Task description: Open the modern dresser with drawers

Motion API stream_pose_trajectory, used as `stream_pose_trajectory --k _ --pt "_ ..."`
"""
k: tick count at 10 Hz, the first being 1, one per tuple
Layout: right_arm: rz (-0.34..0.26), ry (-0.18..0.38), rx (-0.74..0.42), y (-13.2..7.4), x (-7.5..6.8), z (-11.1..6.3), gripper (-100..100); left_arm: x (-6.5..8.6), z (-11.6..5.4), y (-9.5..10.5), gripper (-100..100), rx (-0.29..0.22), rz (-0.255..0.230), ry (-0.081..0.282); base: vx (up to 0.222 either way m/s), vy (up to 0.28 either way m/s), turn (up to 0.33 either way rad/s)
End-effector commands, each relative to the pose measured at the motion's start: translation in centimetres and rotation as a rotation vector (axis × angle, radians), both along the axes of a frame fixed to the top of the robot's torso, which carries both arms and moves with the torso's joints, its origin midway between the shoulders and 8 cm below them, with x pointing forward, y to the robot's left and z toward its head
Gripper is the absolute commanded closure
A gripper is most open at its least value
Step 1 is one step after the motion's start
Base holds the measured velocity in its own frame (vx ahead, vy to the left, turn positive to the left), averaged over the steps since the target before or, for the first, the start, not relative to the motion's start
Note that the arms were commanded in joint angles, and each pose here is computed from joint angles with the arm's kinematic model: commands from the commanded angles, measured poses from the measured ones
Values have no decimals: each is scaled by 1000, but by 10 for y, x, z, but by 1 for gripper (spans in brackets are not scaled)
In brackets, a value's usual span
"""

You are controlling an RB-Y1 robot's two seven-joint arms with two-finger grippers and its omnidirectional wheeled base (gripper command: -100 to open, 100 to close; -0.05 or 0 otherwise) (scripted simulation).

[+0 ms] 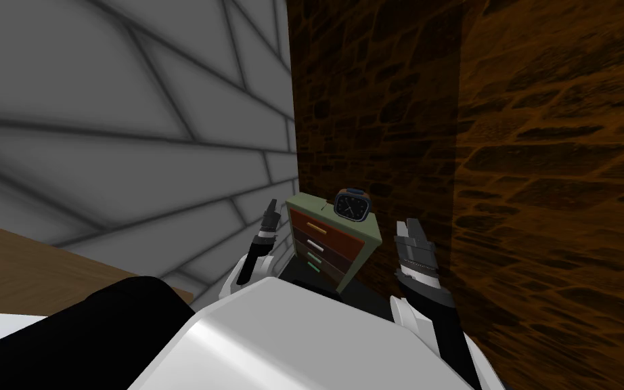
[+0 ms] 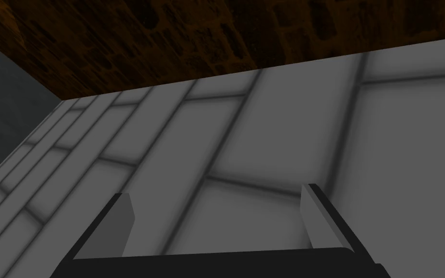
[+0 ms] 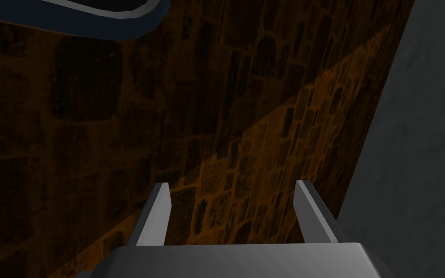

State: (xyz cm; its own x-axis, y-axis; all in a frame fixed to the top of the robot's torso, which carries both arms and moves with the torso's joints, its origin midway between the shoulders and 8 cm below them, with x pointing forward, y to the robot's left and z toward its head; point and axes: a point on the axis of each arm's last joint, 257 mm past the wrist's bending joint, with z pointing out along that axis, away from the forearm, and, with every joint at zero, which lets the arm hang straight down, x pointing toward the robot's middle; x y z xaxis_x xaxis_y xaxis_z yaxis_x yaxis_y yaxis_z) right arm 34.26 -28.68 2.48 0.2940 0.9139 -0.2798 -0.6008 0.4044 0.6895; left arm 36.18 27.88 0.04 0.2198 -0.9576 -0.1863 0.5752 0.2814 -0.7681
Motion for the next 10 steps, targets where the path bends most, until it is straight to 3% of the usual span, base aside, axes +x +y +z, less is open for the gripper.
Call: stream_pose_trajectory --k 1,9,10 --pt "0 0 0 0 0 0 0 0 0 0 0 0 0 0 0 0 0" --pt "0 0 0 0 0 0 0 0 0 0 0 0 0 0 0 0 0" --pt "0 0 0 0 0 0 0 2 -2 -4 -100 30 -19 20 8 -3 -38"
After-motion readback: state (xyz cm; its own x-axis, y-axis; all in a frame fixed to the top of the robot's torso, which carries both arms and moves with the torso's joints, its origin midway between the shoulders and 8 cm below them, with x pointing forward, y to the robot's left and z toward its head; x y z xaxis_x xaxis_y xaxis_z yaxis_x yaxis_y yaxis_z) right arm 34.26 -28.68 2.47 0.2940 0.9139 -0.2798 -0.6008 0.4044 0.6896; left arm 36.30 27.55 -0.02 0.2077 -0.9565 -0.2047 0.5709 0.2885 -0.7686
